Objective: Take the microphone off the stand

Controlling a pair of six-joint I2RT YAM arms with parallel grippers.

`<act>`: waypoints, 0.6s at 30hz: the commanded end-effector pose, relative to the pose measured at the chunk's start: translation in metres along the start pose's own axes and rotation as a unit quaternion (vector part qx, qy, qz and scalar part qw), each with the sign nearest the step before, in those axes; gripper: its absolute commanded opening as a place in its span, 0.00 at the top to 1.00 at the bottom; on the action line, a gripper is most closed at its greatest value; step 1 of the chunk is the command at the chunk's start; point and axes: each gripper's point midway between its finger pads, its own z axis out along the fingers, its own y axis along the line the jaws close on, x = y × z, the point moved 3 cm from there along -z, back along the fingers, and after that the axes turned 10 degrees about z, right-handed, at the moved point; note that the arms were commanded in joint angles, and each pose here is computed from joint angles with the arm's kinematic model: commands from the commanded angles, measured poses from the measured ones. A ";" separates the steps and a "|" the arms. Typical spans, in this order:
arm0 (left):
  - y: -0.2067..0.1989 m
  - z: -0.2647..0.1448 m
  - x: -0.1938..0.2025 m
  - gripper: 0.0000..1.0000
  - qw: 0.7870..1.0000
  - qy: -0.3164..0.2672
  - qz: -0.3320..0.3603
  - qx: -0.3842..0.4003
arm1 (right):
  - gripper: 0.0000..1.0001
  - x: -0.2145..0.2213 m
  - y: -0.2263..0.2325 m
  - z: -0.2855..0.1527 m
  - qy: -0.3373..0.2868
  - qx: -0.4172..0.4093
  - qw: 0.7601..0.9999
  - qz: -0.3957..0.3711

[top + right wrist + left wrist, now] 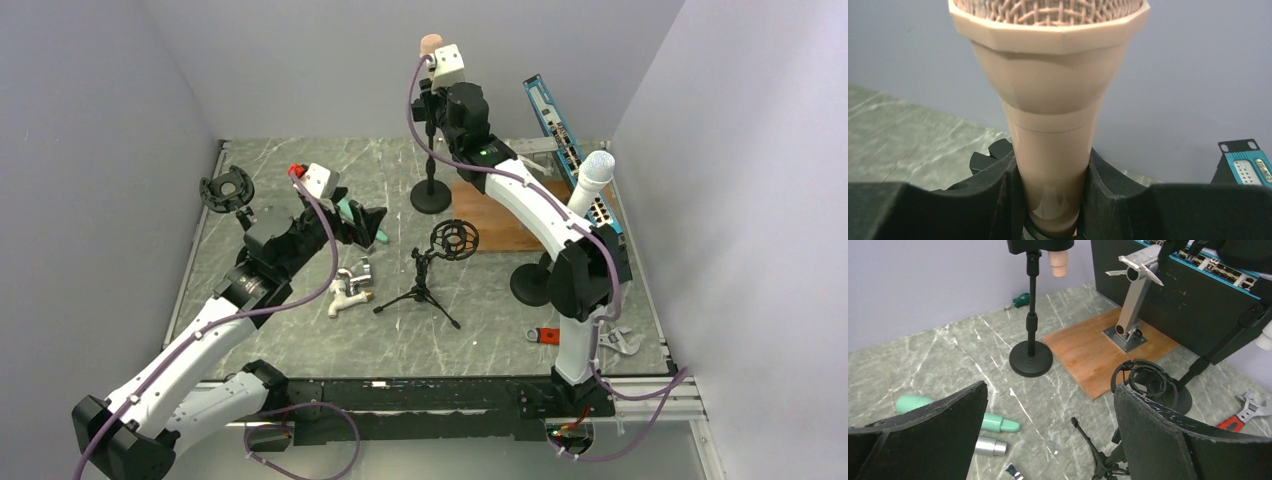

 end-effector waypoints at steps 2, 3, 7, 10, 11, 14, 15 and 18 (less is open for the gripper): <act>-0.011 0.004 -0.014 0.01 0.999 -0.018 -0.019 0.039 | 1.00 -0.062 0.010 -0.048 -0.016 -0.101 0.995 -0.007; -0.009 0.003 -0.014 0.01 0.999 -0.024 -0.016 0.034 | 1.00 -0.064 0.010 -0.055 -0.016 -0.113 0.993 -0.006; -0.008 0.008 -0.009 0.01 0.999 -0.012 -0.014 0.035 | 1.00 -0.059 0.019 -0.078 0.015 -0.178 0.984 -0.002; -0.016 0.005 -0.017 0.00 0.998 -0.014 0.000 0.066 | 1.00 -0.043 0.025 -0.095 0.032 -0.214 0.976 0.007; -0.018 0.003 -0.020 0.01 0.997 -0.019 0.006 0.074 | 1.00 -0.028 0.025 -0.101 0.045 -0.223 0.974 0.011; -0.023 0.004 -0.028 0.01 0.993 -0.050 0.032 0.099 | 1.00 -0.022 0.018 -0.115 0.049 -0.235 0.970 0.032; -0.026 0.006 -0.027 0.01 0.992 -0.043 0.031 0.112 | 1.00 -0.019 0.015 -0.117 0.054 -0.240 0.969 0.039; -0.040 0.009 -0.041 0.01 0.985 -0.037 0.012 0.165 | 1.00 -0.010 0.012 -0.131 0.065 -0.259 0.962 0.047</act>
